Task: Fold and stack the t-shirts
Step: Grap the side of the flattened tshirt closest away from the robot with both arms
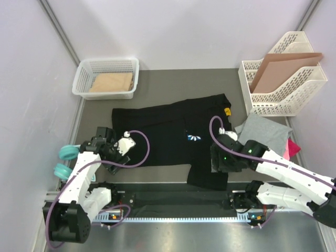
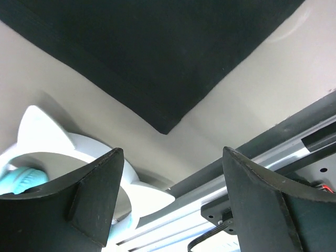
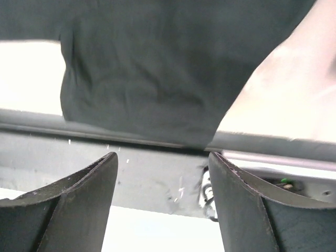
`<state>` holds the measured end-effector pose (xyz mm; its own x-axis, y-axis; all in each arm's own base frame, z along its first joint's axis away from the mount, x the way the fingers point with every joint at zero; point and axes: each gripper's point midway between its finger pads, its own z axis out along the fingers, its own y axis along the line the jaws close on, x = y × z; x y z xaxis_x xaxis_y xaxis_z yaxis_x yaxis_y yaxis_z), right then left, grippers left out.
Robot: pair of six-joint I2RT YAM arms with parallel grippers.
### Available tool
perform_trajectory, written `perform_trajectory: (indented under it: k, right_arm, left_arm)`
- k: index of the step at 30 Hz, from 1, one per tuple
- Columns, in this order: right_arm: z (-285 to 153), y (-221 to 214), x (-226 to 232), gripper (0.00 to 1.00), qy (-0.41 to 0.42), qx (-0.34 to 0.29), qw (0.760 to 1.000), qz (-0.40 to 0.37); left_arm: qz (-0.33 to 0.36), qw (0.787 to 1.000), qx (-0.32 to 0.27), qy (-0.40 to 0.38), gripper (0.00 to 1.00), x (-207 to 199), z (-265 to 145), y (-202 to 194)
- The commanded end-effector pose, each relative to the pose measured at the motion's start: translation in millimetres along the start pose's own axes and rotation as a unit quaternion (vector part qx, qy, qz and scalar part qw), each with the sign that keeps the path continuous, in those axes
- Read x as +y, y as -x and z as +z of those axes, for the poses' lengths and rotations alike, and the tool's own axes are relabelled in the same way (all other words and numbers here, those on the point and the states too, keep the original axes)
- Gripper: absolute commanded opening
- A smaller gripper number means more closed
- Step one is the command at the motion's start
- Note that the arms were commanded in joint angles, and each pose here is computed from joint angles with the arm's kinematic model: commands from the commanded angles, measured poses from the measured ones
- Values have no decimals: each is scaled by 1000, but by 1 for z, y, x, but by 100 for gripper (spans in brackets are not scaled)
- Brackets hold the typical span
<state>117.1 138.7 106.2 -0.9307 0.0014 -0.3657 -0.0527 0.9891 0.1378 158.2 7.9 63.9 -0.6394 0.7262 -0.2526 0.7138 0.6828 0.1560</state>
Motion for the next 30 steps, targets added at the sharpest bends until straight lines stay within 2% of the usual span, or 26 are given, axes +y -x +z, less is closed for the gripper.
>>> perform_trajectory:
  k: [1,13,19,23,30]
  right_arm:
    - [7,-35,1,70,-7,35,999,36]
    - [51,-88,3,73,-24,98,995,-6]
    - [71,-90,5,73,-39,98,994,-17]
    - [82,-95,1,72,-51,103,993,-20]
    - [85,-80,-3,68,-76,66,995,-9]
  left_arm:
    - [6,1000,9,2,81,2,12,-3]
    - [2,1000,26,10,81,15,46,3]
    - [-7,998,60,25,79,29,56,0]
    - [-11,999,44,30,79,35,54,10]
    - [-15,999,32,33,77,42,55,22]
